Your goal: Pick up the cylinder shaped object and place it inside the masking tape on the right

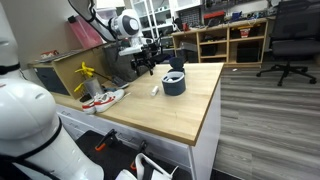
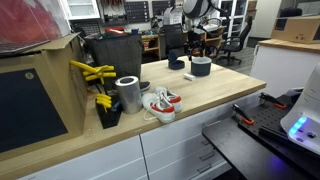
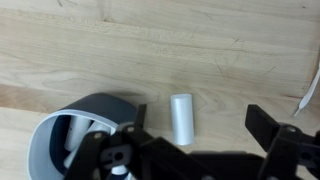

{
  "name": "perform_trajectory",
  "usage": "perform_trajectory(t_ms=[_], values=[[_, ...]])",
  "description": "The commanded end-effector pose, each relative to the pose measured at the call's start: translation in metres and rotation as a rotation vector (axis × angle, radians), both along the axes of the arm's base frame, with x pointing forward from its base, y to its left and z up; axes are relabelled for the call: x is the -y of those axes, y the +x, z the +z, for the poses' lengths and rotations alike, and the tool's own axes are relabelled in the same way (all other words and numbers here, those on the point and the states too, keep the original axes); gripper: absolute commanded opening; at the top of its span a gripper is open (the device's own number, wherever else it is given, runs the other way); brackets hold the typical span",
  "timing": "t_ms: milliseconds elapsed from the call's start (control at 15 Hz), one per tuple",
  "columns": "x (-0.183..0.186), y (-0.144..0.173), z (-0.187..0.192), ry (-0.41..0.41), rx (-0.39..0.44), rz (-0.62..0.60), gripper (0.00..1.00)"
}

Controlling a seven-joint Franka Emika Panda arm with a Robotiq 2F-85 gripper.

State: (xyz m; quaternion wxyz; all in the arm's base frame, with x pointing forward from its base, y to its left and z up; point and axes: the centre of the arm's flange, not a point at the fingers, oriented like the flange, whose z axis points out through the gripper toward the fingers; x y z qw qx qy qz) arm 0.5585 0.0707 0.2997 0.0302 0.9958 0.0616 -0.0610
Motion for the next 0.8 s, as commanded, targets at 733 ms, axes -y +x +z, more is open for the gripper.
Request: perform_trajectory(t_ms=[733], values=[[-0.011,0.030,-0.113,-0.024,0.013,-0.015,1.00]])
